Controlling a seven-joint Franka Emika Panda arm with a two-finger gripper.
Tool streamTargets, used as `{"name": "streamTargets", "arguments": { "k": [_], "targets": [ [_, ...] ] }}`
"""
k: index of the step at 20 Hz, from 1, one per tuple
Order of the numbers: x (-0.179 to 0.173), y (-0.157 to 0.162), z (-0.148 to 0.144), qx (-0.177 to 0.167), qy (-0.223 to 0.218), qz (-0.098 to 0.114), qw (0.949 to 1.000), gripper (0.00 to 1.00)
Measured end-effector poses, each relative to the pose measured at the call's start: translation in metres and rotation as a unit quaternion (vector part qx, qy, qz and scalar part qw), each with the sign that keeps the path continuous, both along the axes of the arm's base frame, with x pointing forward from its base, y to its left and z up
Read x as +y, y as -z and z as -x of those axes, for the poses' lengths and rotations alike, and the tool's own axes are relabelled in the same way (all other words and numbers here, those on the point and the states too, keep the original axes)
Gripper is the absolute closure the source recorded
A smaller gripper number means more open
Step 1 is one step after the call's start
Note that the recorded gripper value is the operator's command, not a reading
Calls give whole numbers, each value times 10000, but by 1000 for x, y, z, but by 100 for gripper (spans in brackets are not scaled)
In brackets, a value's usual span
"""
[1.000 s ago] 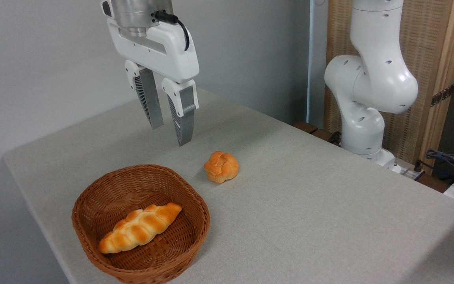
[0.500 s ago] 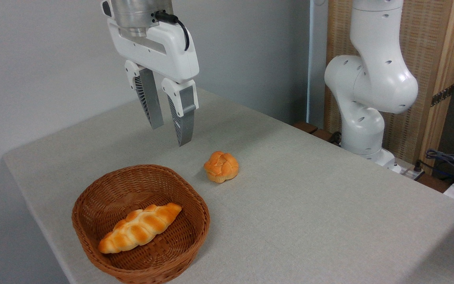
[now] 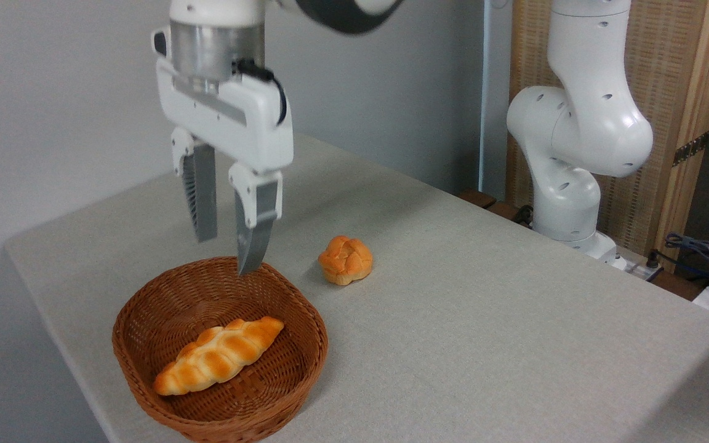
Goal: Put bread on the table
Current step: 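Lower the open gripper into the basket over the long bread roll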
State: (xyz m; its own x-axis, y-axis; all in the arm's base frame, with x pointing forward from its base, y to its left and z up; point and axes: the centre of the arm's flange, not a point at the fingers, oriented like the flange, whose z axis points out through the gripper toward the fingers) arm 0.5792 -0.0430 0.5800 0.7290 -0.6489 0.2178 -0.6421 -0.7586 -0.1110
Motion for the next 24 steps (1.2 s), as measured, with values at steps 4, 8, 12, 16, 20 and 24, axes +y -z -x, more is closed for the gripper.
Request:
{"name": "streamTargets", "arguments": {
  "k": [4,8,12,16,20,24],
  "targets": [
    [-5,46,-4,-250,-2,12,9997,0],
    [-15,92,-3,-288,-397,158,9987,0],
    [-28,122,-8,-116,-585,213,9980,0],
    [-30,145,-18,-144,-616,221,9978,0],
    [-44,169,-26,-222,-530,252,9980,15],
    [-49,176,-28,-231,-498,262,9981,42]
  ]
}}
